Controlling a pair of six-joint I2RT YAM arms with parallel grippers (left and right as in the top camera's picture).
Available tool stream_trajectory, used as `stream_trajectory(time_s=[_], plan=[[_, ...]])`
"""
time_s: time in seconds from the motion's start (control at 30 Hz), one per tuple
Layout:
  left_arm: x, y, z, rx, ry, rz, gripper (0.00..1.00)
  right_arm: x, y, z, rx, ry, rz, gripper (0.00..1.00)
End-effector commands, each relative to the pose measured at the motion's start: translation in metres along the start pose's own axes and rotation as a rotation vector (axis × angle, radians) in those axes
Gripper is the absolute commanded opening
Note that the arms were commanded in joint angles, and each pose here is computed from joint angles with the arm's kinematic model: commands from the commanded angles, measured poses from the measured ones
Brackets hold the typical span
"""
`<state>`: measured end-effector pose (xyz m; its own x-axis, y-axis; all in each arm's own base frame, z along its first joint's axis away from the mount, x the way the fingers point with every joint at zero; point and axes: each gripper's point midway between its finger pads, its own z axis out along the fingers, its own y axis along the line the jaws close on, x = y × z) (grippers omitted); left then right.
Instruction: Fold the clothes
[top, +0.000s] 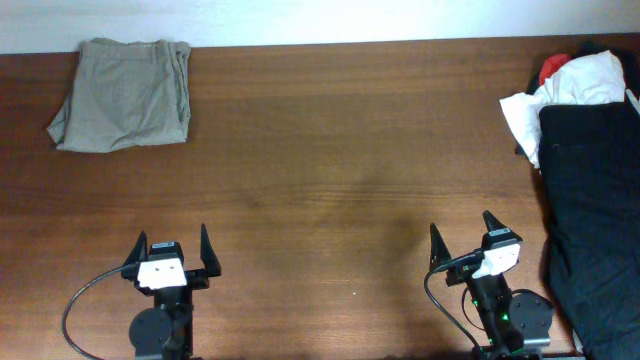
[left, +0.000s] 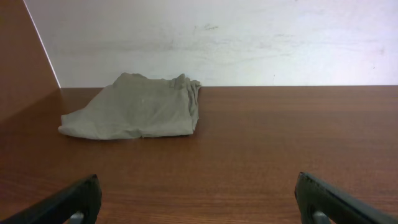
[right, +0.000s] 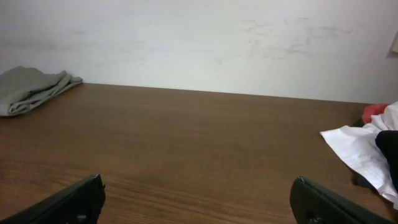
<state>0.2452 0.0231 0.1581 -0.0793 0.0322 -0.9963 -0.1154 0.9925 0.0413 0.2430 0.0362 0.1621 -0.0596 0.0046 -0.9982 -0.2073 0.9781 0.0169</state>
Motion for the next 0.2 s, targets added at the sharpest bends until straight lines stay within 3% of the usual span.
stream_trajectory(time_s=[0.0, 0.17], plan=[[0.0008, -0.0008, -0.0003, 0.008, 0.0, 0.018, 0.99, 0.0033, 0.0007, 0.0003, -0.001, 0.009, 0.012, 0.99], [0.0006, -0.0008, -0.0004, 0.008, 0.0, 0.018, 0.99, 0.0034, 0.0007, 0.0003, -0.001, 0.009, 0.012, 0.99]])
